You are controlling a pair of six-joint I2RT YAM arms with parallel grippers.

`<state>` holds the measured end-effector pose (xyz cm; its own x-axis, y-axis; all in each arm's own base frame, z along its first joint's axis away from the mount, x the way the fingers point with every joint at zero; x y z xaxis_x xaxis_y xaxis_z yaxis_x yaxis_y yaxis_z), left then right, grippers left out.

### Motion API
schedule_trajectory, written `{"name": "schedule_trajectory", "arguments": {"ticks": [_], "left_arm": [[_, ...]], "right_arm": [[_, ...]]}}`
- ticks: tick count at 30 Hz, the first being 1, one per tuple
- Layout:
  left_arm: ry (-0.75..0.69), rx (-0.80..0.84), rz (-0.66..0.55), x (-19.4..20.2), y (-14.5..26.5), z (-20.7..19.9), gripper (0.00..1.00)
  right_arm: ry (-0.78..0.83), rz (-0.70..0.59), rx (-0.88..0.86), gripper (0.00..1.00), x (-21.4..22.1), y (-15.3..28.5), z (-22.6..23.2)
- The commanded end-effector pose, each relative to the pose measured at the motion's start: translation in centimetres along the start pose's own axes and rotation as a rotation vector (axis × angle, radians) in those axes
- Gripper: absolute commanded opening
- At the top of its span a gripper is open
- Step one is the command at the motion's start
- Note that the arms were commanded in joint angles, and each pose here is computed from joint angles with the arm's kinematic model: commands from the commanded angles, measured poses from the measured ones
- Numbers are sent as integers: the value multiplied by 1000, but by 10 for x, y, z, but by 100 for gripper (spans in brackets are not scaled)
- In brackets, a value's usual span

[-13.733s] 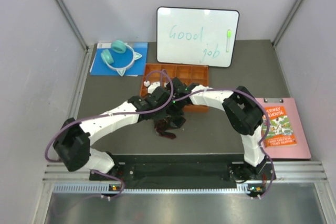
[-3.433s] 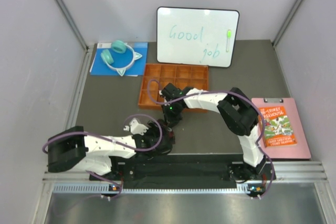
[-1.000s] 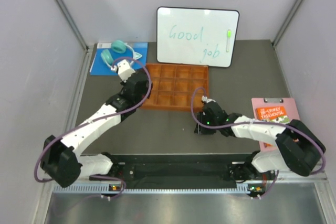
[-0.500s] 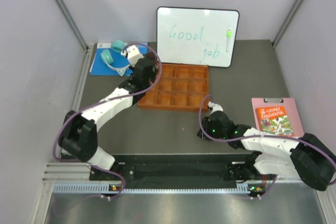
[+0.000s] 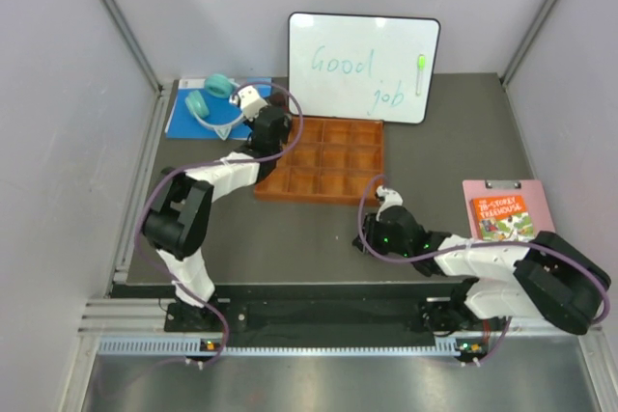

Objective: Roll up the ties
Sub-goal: Place the tie in the storage box.

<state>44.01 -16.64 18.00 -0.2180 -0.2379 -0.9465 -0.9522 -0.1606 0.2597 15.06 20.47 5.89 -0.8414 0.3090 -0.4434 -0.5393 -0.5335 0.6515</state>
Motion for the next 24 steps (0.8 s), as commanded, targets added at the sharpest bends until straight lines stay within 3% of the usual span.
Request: {"name": "schedule_trajectory", "arguments": {"ticks": [1, 7, 16, 24], "left_arm": [[108, 37, -156, -18, -11, -10, 0], [64, 52, -178, -12, -25, -17, 0], [-7, 18, -100, 25, -45, -13, 0], [-98, -114, -35, 48, -66, -4, 0]], "right_arm": [[21, 75, 163, 29, 24, -3, -38], [24, 83, 180, 28, 25, -8, -41], [31, 106, 200, 26, 28, -15, -43], [36, 115, 205, 24, 29, -18, -43]]}}
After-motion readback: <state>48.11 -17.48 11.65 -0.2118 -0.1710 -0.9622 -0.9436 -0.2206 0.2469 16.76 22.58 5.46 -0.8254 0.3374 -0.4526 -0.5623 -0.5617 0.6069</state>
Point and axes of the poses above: each gripper's point midway between its finger pads, its own y axis back along the fingers, its own z axis along the line the jaws close on, x = y × z, the point moved 6 cm from there along y, back along the fingers, and after that the axes turned 15 degrees about -y, right-handed, at the moved point
